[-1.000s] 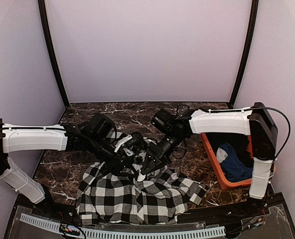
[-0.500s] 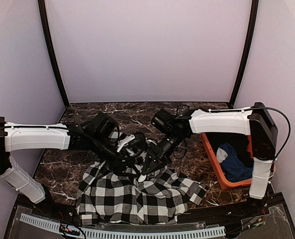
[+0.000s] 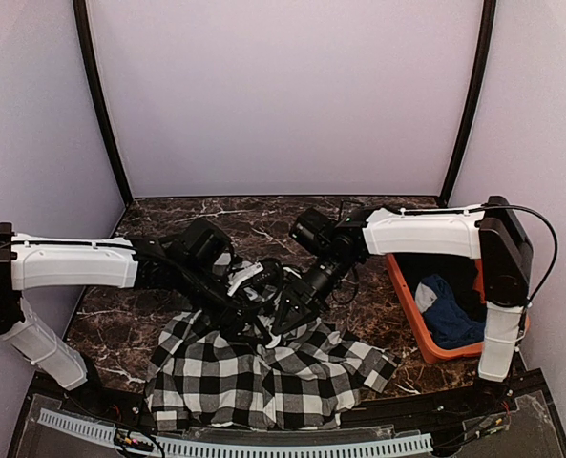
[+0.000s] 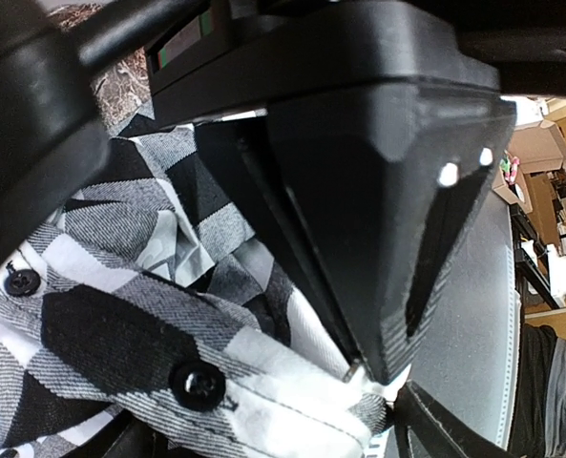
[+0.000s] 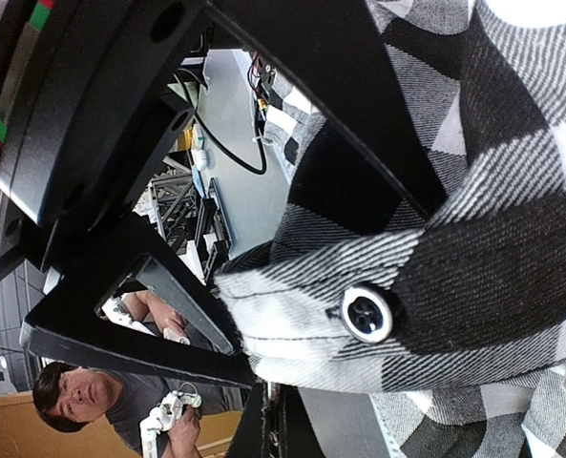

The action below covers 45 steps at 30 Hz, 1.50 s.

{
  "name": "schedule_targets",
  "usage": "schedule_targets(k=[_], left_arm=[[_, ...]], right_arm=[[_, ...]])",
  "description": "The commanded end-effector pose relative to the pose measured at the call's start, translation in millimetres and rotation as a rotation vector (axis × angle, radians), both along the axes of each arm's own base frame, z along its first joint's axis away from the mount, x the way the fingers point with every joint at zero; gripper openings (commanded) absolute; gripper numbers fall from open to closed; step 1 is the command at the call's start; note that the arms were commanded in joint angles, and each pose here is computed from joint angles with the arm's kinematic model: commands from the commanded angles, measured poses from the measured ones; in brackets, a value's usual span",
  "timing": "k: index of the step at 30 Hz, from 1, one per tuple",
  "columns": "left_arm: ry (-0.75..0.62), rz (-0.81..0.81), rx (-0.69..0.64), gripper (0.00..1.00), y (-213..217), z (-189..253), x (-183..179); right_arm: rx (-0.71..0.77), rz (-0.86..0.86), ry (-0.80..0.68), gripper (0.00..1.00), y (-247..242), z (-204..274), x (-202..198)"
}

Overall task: Pin the brooch onto the clothing
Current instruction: Pin the brooch to the flattened clothing.

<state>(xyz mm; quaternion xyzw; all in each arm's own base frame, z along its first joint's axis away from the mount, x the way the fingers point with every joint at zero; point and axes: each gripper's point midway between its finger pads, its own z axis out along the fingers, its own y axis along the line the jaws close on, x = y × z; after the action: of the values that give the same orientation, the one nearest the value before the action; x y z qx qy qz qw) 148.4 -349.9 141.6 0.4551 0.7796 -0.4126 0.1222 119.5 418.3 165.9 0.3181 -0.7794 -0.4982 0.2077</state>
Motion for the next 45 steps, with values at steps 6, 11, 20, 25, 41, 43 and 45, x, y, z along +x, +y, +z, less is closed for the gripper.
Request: schedule_targets(k=[6,11,20,25,41,43,45], left_arm=[[-0.021,0.018,0.022,0.82,3,1,5],[-0.043,-0.051,-0.149,0.89,1,41,-7],[-0.032,-0.057,-0.158,0.90,5,43,-7],[-0.012,-0.054,-0.114,0.89,4,26,-5],[0.000,-0.052,-0.086,0.76,4,16,-3],[0.003,-0.052,-0.083,0.75,4,15,-3],[0.007,-0.055,-0.081,0.74,3,14,-3]], right_arm=[[0.050,0.038,-0.019,0.00,7,12,-6],[0.043,0.034,-0.014,0.00,5,10,-6],[0.045,0.031,-0.017,0.00,6,11,-5],[0.051,0.031,-0.018,0.00,5,14,-5],[0.077,0.038,-0.012,0.00,7,21,-6],[0.080,0.039,-0.014,0.00,8,22,-6],[0.081,0.038,-0.014,0.00,8,23,-6]])
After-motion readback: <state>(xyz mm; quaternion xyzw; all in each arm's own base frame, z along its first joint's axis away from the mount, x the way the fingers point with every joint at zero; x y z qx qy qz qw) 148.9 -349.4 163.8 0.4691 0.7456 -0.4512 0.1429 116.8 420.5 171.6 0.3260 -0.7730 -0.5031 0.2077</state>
